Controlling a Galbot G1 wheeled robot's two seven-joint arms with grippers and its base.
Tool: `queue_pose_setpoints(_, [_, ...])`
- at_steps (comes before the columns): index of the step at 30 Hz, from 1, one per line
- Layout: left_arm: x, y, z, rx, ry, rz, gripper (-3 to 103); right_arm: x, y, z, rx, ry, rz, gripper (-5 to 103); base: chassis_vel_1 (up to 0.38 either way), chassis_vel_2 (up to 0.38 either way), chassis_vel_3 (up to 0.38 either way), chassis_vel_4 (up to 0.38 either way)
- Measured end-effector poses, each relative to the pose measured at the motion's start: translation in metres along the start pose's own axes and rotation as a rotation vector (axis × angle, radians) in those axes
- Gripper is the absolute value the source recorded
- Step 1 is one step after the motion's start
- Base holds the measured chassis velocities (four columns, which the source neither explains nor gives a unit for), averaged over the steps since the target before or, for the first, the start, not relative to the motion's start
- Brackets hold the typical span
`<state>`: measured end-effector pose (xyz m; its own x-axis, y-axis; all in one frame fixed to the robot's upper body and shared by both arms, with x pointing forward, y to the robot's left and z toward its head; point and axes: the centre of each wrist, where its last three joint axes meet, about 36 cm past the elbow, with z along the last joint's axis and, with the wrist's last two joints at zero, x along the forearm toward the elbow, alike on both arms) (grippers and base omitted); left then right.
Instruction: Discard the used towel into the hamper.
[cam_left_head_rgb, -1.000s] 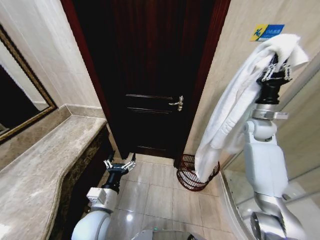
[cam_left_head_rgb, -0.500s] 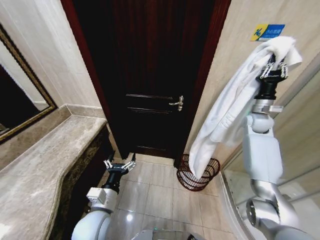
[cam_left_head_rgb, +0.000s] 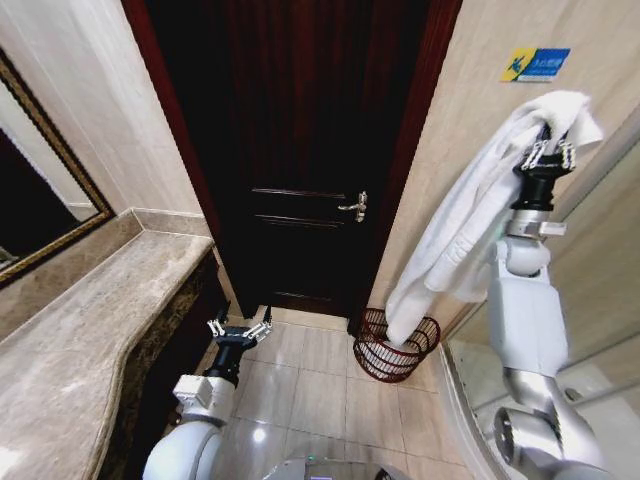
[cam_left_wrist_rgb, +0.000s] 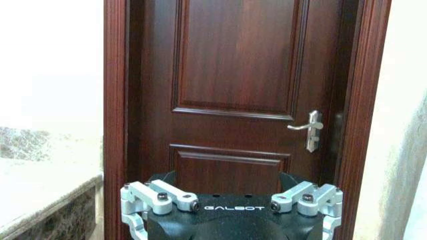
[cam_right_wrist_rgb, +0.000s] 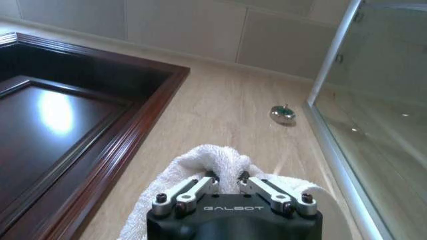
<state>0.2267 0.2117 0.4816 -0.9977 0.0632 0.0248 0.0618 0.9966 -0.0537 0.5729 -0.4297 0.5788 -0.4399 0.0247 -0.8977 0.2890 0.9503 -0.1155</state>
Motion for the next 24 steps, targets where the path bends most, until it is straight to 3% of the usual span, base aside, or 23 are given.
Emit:
queue_pose_setpoints(11, [0.0,0.0,0.0,0.0,0.0,0.0,100,0.029,0.0,-0.02,-0.009,0.007,0.001,11,0.0,0.0,0.0,0.0])
queue_pose_setpoints(24, [0.0,0.0,0.0,0.0,0.0,0.0,100,0.065,0.004,-0.014,-0.012,0.068,0.007,11,0.0,0.0,0.0,0.0])
